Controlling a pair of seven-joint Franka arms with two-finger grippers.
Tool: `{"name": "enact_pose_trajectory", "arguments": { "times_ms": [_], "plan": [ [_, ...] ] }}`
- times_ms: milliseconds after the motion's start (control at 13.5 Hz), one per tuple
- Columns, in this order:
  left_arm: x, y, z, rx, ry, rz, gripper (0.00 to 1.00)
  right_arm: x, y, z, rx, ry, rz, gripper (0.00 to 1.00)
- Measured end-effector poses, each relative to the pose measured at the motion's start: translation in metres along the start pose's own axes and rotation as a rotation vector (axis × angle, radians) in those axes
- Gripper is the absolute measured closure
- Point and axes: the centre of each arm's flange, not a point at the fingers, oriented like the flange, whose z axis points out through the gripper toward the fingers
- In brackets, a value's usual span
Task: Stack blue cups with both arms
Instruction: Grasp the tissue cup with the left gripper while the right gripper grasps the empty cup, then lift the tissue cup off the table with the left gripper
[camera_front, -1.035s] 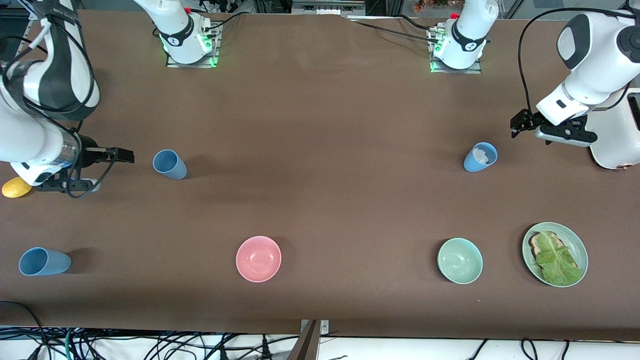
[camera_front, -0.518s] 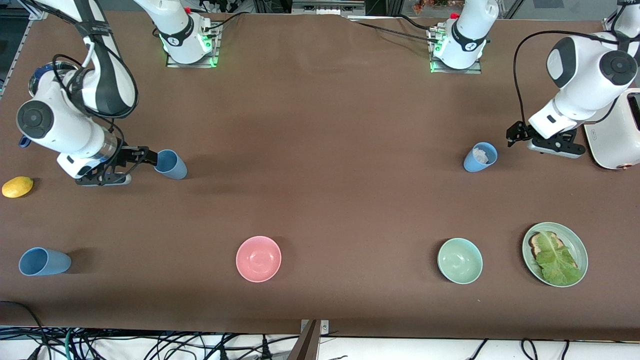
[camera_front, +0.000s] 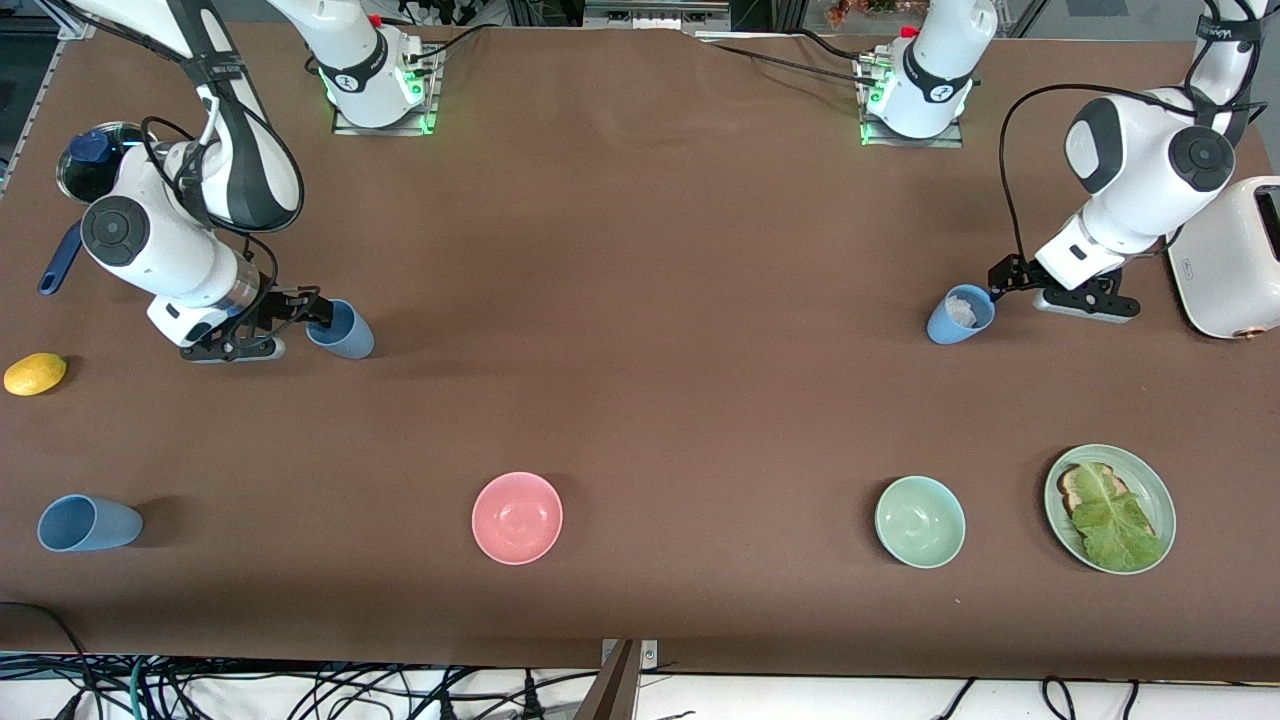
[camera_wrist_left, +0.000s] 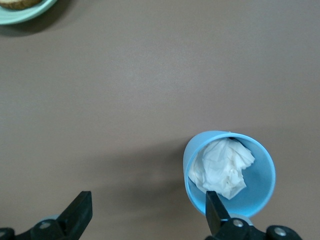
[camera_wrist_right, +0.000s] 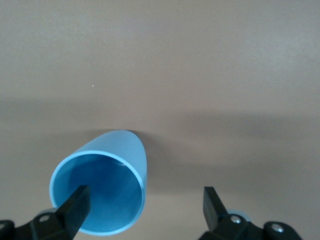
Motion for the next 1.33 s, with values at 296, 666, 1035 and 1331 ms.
{"name": "enact_pose_trajectory", "arguments": {
  "times_ms": [296,666,1035,1331],
  "plan": [
    [-0.001,0.003,0.013,-0.035,-0.004,-0.053,0.00,-0.001,0.000,0.014,0.003,-0.023,-0.039,0.00],
    [0.001,0.013,0.016,-0.071,0.001,-0.095,0.00,-0.001,0.000,0.018,0.004,-0.030,-0.050,0.33],
    [0.000,0.011,0.034,-0.058,-0.011,-0.104,0.00,-0.001,0.000,0.019,0.003,-0.032,-0.035,0.86],
    [-0.004,0.010,0.057,-0.047,-0.038,-0.107,0.00,0.001,0.000,0.013,0.005,-0.045,-0.003,0.95]
  ]
}}
